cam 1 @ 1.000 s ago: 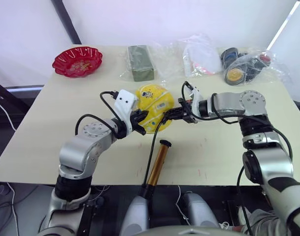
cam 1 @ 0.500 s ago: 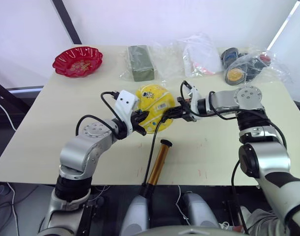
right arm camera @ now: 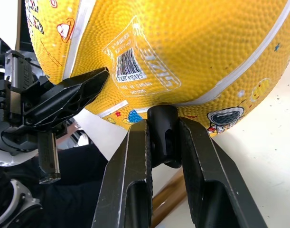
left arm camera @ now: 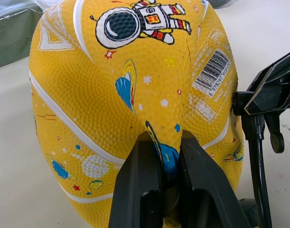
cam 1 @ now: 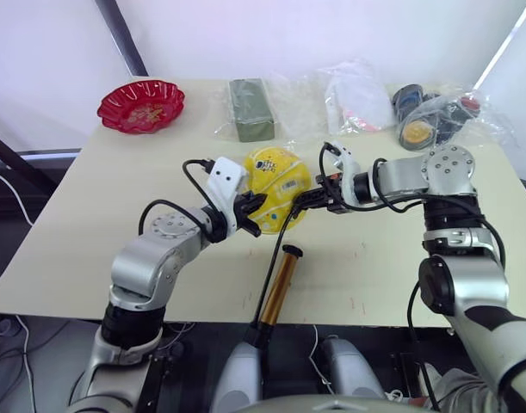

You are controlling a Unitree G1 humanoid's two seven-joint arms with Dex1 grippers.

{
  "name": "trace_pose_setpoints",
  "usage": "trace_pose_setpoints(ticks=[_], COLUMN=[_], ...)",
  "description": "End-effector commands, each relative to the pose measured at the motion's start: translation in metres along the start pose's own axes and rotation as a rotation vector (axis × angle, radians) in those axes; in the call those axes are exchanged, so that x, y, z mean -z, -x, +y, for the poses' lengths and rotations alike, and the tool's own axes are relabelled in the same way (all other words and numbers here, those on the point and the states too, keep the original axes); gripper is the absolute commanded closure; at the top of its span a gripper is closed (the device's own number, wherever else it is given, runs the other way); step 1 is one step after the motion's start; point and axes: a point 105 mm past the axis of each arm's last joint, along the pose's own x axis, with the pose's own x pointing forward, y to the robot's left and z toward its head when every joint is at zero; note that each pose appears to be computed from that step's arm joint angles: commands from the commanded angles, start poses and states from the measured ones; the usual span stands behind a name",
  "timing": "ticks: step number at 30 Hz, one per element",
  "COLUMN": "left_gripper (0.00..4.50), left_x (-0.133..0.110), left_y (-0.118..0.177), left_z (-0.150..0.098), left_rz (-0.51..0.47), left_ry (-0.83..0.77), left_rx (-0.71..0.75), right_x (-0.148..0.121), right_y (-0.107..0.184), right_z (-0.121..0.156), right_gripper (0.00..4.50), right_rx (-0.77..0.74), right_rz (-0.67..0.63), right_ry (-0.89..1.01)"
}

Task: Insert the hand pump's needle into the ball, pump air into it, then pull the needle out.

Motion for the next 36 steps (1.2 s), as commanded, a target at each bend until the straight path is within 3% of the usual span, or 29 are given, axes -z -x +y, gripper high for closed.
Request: trace_pose_setpoints(ticks=[1, 3, 6, 14, 25, 36], left_gripper=[4.50, 4.50, 4.50, 4.50, 4.50, 4.50], left_x=[0.015, 0.015, 0.016, 0.015, 0.007, 0.003], left_y=[-0.008, -0.009, -0.009, -0.008, -0.009, -0.011], left_z=[-0.024, -0.024, -0.022, -0.021, -0.026, -0.026], left_rz=[0.057, 0.057, 0.058, 0.055, 0.011, -0.009], left_ry=[0.016, 0.016, 0.014, 0.009, 0.033, 0.063], left_rx=[0.128, 0.127, 0.122, 0.120, 0.082, 0.036], right_x=[-0.021, -0.020, -0.014, 0.012, 0.014, 0.029], right_y=[0.017, 0.021, 0.035, 0.052, 0.037, 0.024], right_z=[0.011, 0.011, 0.017, 0.024, 0.021, 0.021], right_gripper=[3.20, 2.38, 0.75, 0.75, 0.75, 0.75], right_rx=[-0.016, 0.010, 0.077, 0.198, 0.190, 0.138], right_rz=[-0.115, -0.115, -0.111, -0.086, -0.323, -0.356], right_ry=[0.070, 0.110, 0.291, 0.632, 0.413, 0.265])
